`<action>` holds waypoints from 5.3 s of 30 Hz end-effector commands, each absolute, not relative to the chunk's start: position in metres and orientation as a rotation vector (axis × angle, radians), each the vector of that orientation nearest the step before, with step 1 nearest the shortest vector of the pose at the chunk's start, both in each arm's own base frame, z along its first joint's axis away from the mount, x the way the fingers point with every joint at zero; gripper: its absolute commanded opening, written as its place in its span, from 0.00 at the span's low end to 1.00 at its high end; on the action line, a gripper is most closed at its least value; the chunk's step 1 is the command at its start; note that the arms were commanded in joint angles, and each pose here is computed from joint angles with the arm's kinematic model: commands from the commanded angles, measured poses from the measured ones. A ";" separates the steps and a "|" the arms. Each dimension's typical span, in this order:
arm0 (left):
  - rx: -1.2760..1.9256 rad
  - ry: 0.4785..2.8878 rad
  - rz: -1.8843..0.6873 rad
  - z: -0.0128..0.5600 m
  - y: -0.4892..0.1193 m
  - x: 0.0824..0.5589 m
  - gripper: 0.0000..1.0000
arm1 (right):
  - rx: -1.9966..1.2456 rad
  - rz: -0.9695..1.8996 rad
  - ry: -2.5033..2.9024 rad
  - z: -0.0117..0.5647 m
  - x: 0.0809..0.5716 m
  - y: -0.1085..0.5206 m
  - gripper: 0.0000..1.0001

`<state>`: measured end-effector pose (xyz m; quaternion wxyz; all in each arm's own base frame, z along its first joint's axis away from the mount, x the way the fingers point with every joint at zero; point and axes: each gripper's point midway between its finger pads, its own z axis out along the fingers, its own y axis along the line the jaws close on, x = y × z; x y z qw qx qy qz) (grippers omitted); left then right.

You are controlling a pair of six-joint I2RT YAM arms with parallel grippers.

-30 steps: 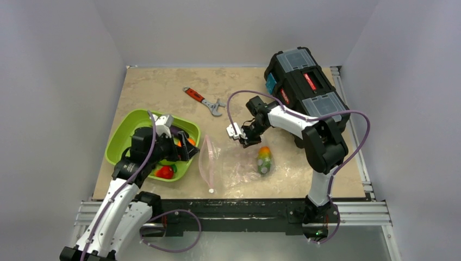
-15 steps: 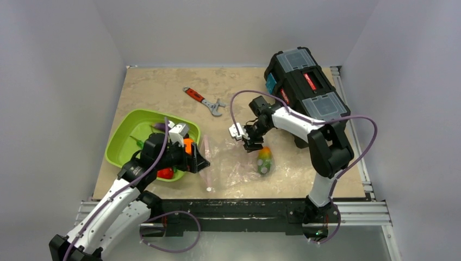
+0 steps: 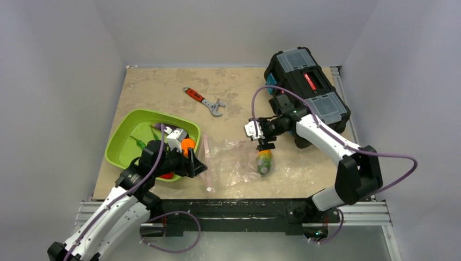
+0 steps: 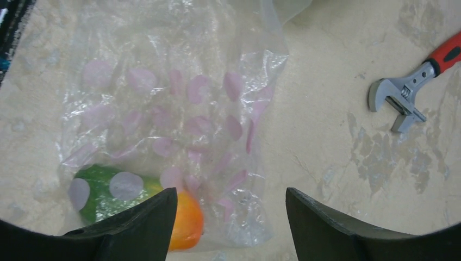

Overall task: Open the zip-top bag and remove the fake food
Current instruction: Pick up the fake fruit from the zipper food storage bag.

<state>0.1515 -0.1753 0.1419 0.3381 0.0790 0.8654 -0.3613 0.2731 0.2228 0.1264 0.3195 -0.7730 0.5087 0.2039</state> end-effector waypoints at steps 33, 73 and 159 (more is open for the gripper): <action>0.246 2.382 -0.981 0.109 -0.207 0.160 0.42 | -2.086 0.379 1.745 0.041 0.230 0.152 0.47; 0.242 2.322 -1.128 0.103 -0.228 0.157 0.44 | -1.886 0.619 1.587 0.088 0.230 0.210 0.36; 0.281 2.270 -1.288 0.110 -0.263 0.153 0.14 | -1.770 0.398 1.598 0.076 0.259 0.302 0.00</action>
